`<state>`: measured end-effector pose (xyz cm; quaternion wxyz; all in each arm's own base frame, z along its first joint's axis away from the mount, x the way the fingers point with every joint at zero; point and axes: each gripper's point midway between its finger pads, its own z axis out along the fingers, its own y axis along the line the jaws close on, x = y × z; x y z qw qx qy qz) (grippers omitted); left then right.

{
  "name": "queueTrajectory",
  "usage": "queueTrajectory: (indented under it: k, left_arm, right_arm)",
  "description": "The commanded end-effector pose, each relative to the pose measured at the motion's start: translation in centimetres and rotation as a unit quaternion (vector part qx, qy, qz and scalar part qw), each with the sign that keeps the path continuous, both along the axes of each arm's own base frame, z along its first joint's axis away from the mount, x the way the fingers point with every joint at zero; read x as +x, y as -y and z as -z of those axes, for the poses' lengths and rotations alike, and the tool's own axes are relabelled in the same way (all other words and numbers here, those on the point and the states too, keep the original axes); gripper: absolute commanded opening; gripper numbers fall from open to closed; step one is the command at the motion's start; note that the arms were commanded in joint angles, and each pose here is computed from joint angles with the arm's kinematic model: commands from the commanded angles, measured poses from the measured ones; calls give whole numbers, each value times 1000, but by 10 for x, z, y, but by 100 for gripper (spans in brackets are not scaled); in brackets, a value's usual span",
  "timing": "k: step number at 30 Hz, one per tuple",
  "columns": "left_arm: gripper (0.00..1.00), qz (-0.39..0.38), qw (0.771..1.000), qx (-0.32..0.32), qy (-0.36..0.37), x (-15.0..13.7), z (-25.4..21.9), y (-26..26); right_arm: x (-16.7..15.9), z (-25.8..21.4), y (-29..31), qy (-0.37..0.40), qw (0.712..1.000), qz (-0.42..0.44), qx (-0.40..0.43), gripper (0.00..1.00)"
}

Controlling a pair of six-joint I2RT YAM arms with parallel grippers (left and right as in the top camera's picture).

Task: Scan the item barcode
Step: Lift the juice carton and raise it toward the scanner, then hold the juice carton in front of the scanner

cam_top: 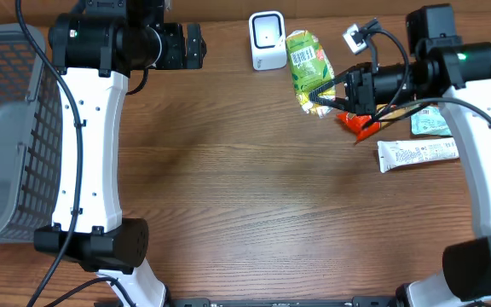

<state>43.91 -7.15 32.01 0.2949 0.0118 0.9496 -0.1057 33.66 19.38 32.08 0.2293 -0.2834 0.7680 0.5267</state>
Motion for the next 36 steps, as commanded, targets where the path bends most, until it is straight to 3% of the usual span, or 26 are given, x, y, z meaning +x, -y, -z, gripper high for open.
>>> queueTrajectory:
  k: [1, 11, 16, 23, 27, 33, 36]
  left_arm:
    - [99, 6, 1000, 5, 3, 2, 0, 0]
    - [100, 6, 1000, 5, 3, 2, 0, 0]
    - [100, 6, 1000, 5, 3, 2, 0, 0]
    - [99, 6, 1000, 5, 3, 2, 0, 0]
    - [100, 6, 1000, 5, 3, 2, 0, 0]
    - [100, 6, 1000, 5, 3, 2, 0, 0]
    - [100, 6, 1000, 5, 3, 2, 0, 0]
  right_arm:
    - [-7, -28, -2, 49, 998, -14, 27, 4]
    - [4, -11, -6, 69, 997, 4, -34, 4]
    - [49, 17, -1, 82, 978, 110, -154, 4]
    - [131, 53, 17, 189, 862, 298, -364, 4]
    - [171, 65, 17, 239, 796, 371, -416, 4]
    - [228, 84, 4, 354, 740, 355, -449, 4]
    - [255, 90, 5, 422, 683, 344, -487, 4]
